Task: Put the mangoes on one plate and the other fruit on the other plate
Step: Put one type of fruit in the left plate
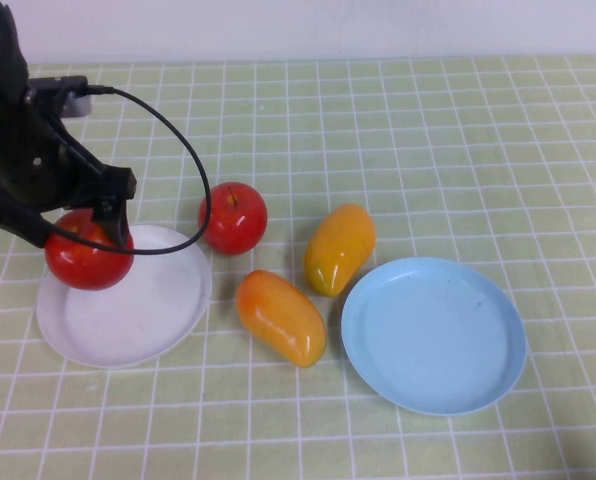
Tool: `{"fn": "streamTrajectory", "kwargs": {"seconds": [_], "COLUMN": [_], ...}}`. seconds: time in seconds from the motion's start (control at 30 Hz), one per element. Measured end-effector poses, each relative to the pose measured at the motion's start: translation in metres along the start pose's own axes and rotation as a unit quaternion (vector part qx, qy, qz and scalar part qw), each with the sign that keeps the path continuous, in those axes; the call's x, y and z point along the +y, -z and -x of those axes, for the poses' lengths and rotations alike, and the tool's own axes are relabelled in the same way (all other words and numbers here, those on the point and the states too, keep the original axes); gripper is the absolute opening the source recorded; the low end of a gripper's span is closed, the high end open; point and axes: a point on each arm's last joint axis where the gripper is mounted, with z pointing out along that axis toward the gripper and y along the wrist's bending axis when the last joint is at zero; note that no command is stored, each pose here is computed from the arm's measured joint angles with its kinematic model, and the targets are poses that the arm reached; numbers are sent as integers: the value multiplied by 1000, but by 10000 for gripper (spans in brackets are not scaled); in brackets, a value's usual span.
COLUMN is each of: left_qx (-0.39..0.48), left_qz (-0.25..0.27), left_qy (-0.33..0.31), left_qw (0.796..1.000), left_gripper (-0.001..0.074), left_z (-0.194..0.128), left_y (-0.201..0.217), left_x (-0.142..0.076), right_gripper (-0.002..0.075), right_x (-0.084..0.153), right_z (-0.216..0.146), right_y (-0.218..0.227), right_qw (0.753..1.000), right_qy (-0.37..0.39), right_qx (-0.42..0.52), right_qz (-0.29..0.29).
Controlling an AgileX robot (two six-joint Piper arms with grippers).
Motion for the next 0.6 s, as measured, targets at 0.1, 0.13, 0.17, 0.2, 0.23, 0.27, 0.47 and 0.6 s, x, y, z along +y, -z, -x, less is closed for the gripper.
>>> {"fn": "streamTrajectory", "kwargs": {"seconds": [0.1, 0.13, 0.17, 0.2, 0.23, 0.27, 0.47, 0.6], "left_qx": [0, 1, 2, 3, 5, 6, 12, 2], "left_qz": [-5, -5, -6, -8, -7, -6, -19, -27], "left_qy": [1, 1, 2, 2, 2, 2, 3, -32], "left_qw": [1000, 1000, 1000, 1000, 1000, 1000, 1000, 999], "left_gripper": [649, 649, 650, 649, 649, 649, 664, 666], "left_z": [0, 1, 2, 2, 2, 2, 2, 4], "left_y": [-1, -2, -4, -6, -7, -8, -9, -9], "left_x": [-1, -1, -1, -1, -1, -1, -3, -5], "right_gripper": [-16, -15, -16, -16, -15, -16, -16, -16], "right_x": [0, 0, 0, 0, 0, 0, 0, 0], "right_z": [0, 0, 0, 0, 0, 0, 0, 0], "right_y": [0, 0, 0, 0, 0, 0, 0, 0], "right_qw": [1000, 1000, 1000, 1000, 1000, 1000, 1000, 1000], "right_qy": [0, 0, 0, 0, 0, 0, 0, 0], "right_qx": [0, 0, 0, 0, 0, 0, 0, 0], "right_qz": [0, 0, 0, 0, 0, 0, 0, 0]}}
